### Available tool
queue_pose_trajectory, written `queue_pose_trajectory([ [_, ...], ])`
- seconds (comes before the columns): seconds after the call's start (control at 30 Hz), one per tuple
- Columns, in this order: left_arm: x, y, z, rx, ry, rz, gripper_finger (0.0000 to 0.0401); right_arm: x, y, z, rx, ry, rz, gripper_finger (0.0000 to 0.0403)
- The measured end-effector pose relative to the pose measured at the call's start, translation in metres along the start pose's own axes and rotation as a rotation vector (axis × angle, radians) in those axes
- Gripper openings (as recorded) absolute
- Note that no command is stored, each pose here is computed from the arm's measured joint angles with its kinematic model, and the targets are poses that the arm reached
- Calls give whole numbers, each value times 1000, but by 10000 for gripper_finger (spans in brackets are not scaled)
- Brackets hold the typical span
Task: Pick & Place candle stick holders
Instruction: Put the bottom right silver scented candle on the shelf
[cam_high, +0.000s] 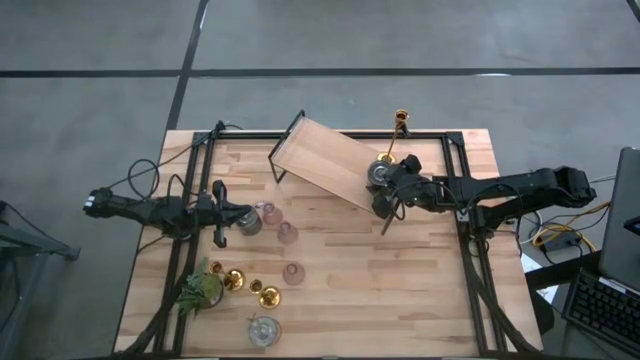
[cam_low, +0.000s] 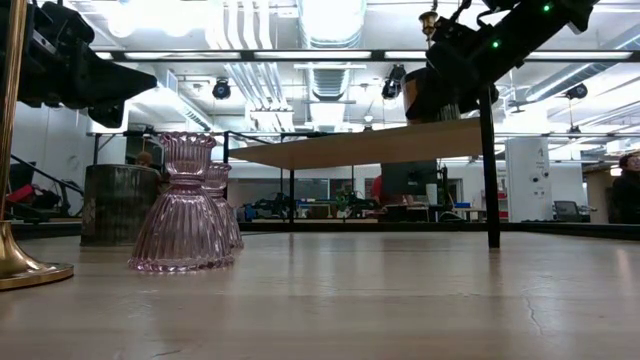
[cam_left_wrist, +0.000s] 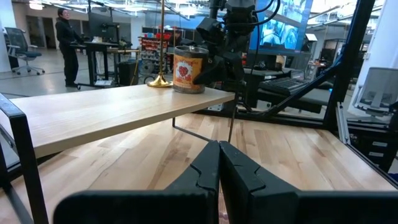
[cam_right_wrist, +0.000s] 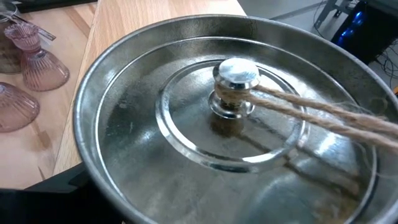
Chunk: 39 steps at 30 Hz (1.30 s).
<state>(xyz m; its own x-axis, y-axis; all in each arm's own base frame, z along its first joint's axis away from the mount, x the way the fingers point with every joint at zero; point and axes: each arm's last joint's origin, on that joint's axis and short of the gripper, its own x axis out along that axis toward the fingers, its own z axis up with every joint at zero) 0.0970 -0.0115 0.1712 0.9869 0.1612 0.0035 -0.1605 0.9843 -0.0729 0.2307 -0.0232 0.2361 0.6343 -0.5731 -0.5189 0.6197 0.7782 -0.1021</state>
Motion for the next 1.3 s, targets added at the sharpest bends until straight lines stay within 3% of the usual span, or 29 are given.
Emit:
queue_pose_trajectory([
  [0.7,0,0,0,0,-1,0,12,-7,-3,1,-48,0,52,371],
  [0.77,0,0,0,0,-1,0,12,-7,-3,1,-81,2,58,371],
  [0.83,0,0,0,0,0,0,12,-8,-1,1,-153,21,139,371],
  [0.93,0,0,0,0,0,0,12,-8,0,2,-105,36,199,371],
  [1.3,0,0,0,0,0,0,12,-7,1,4,8,10,195,371],
])
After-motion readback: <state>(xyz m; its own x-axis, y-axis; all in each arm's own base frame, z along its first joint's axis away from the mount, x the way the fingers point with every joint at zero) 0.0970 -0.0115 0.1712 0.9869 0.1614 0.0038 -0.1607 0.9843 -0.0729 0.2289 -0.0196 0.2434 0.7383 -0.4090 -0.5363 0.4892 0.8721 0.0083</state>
